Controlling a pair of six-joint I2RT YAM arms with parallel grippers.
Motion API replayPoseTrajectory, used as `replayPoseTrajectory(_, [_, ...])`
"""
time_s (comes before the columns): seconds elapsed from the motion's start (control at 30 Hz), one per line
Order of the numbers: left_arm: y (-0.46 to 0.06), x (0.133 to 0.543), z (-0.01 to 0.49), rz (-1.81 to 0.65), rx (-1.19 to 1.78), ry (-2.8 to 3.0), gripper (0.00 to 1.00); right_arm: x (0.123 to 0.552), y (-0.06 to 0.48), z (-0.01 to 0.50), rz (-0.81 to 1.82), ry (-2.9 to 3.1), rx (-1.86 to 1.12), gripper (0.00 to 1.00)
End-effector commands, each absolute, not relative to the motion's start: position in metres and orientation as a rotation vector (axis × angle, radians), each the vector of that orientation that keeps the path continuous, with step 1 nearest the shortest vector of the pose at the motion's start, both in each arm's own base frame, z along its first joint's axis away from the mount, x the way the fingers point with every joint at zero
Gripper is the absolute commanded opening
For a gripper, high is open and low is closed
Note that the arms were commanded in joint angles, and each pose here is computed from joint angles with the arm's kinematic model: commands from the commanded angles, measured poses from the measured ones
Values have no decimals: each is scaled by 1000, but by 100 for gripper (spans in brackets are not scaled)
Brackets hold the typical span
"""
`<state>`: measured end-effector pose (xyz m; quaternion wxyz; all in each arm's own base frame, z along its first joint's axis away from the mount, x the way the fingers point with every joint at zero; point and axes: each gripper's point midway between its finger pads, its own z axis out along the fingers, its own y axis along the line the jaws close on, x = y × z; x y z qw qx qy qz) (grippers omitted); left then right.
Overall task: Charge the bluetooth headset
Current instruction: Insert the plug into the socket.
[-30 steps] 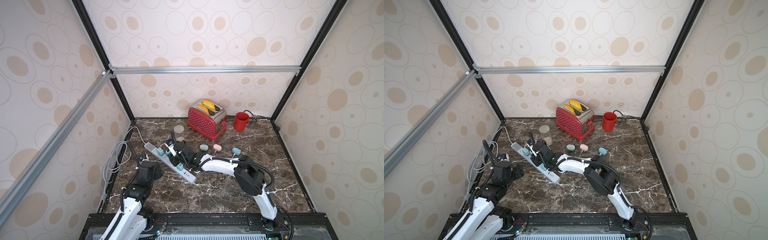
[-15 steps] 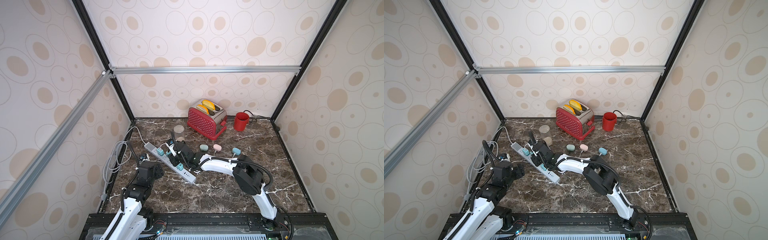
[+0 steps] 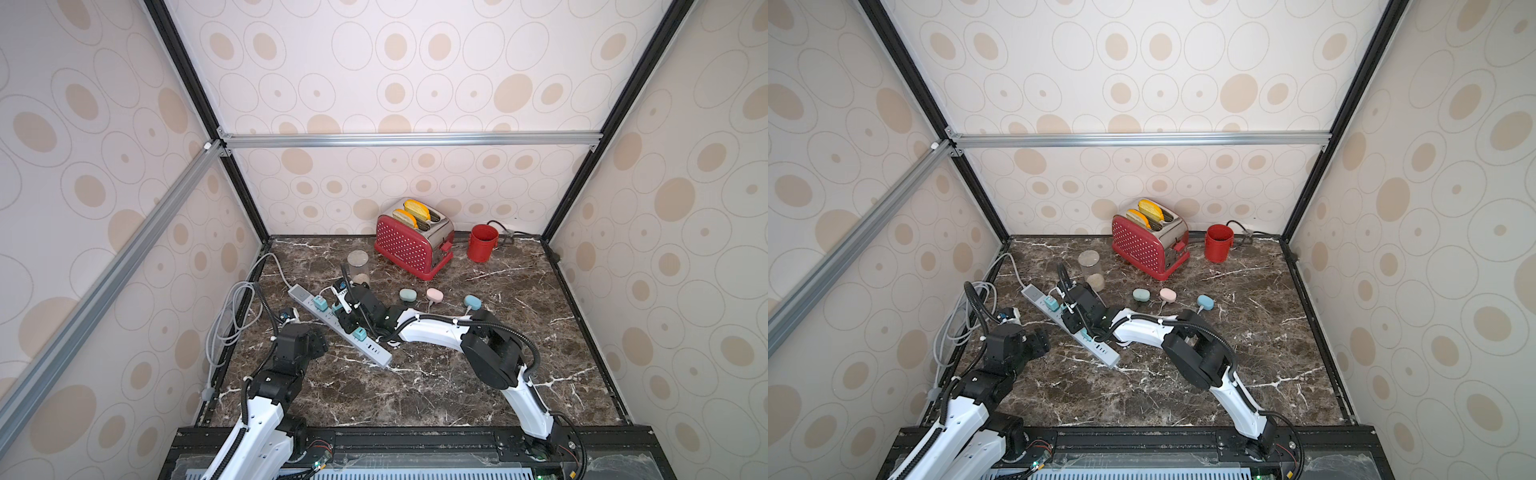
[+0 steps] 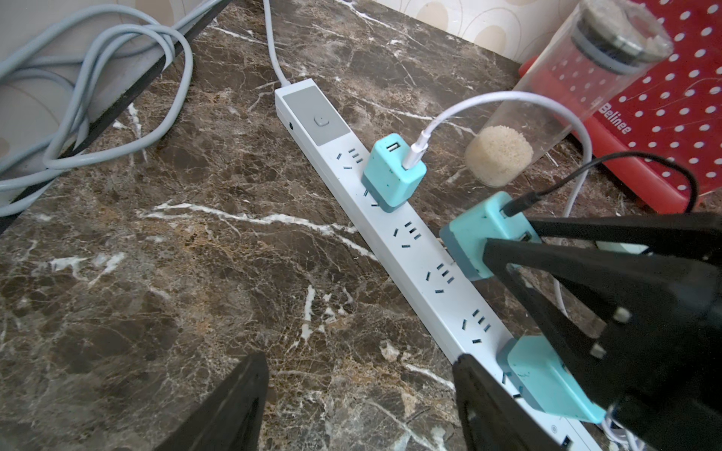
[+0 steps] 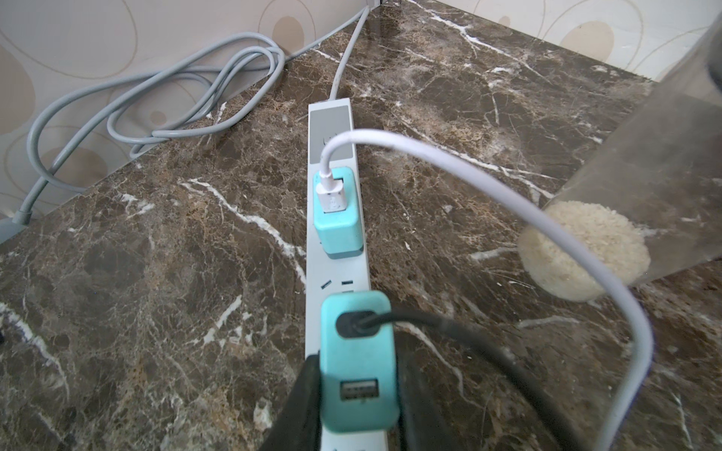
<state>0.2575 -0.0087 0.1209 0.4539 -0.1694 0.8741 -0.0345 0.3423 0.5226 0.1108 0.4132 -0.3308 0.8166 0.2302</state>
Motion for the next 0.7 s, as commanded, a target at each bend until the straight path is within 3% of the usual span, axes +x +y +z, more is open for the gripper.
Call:
replayPoseTrajectory(0.0, [-6, 260, 126, -96, -450, 2126, 76, 336, 518, 77, 519, 2136, -872, 0])
replayPoseTrajectory(0.67, [7, 258, 148, -74, -537, 2047, 76, 353, 541, 112, 486, 2023, -924, 0])
